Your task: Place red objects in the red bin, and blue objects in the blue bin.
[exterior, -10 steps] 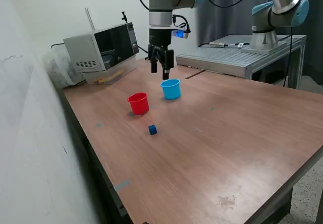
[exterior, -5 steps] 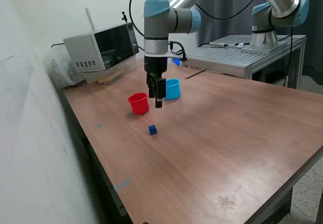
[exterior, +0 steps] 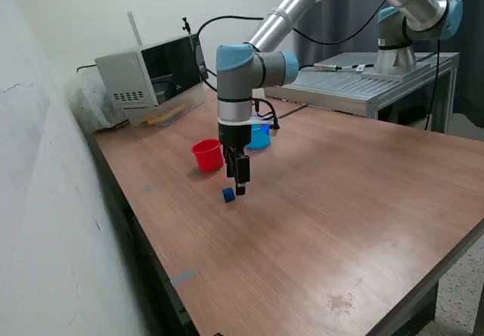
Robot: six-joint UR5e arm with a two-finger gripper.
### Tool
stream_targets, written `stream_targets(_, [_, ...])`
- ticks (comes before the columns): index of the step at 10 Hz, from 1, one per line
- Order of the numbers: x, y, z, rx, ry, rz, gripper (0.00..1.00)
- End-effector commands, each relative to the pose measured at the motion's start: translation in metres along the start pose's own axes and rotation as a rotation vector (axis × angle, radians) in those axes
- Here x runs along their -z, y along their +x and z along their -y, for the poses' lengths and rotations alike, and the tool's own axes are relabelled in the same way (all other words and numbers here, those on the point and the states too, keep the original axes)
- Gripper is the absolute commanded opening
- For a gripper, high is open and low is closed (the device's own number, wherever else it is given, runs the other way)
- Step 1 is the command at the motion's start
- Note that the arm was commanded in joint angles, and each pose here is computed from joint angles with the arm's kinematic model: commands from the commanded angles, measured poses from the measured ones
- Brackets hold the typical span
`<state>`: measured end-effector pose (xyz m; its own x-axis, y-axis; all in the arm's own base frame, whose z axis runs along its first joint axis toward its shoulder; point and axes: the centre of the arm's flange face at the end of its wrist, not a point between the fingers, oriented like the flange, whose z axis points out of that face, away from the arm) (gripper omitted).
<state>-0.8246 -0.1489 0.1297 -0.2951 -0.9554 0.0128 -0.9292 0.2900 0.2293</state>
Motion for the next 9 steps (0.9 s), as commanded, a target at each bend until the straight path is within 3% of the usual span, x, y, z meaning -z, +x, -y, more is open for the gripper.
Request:
stream_targets(1, [-0.005,-0.003,-0.004,-0.008,-0.018,-0.004,1.0])
stream_targets(6, [-0.007,-0.017,-0.012,-0.033,-0.064,-0.008,1.0])
stream_targets(9, [-0.01,-0.019,-0.01,-0.034,-0.06,-0.006,1.0])
